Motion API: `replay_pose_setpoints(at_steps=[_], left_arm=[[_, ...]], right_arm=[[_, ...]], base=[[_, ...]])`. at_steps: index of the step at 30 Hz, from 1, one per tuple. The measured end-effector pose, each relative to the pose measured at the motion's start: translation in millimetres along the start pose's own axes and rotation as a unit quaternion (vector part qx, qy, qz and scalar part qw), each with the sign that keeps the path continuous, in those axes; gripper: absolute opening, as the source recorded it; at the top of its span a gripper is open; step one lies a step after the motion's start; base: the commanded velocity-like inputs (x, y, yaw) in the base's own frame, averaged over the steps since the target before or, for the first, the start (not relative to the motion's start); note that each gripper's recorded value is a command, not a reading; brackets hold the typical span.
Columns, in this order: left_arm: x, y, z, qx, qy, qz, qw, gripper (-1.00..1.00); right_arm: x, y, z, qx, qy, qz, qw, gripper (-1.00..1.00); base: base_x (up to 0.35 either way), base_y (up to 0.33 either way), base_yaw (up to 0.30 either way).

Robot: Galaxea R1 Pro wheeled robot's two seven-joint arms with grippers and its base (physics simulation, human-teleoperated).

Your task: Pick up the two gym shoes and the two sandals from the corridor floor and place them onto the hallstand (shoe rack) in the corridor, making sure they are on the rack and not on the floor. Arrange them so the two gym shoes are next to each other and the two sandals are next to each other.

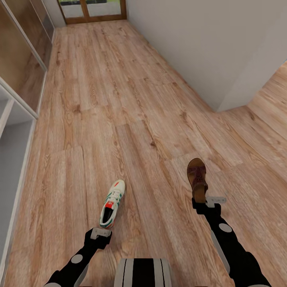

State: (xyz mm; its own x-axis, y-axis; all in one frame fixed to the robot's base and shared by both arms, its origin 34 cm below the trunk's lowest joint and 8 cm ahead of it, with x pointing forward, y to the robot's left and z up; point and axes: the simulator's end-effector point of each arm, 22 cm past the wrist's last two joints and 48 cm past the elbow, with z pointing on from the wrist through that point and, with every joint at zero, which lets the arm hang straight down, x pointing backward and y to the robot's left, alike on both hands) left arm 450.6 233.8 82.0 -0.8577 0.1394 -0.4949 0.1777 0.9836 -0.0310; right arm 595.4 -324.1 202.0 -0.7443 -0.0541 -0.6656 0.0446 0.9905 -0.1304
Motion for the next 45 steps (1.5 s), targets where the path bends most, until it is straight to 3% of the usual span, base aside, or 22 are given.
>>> replay_pose_setpoints(at_steps=[44,45], left_arm=[[-0.2,-1.8,0.2,0.001,0.000,0.000,1.0000,1.00],[-0.2,-2.0,0.2,0.001,0.000,0.000,1.0000,-1.00]], right_arm=[[-7.2,0.1,-0.5,0.000,-0.008,-0.001,1.0000,-1.00],[-7.3,0.0,-0.5,0.000,-0.008,-0.001,1.0000,-1.00]], base=[[0.067,0.000,0.000],[0.004,0.000,0.000]])
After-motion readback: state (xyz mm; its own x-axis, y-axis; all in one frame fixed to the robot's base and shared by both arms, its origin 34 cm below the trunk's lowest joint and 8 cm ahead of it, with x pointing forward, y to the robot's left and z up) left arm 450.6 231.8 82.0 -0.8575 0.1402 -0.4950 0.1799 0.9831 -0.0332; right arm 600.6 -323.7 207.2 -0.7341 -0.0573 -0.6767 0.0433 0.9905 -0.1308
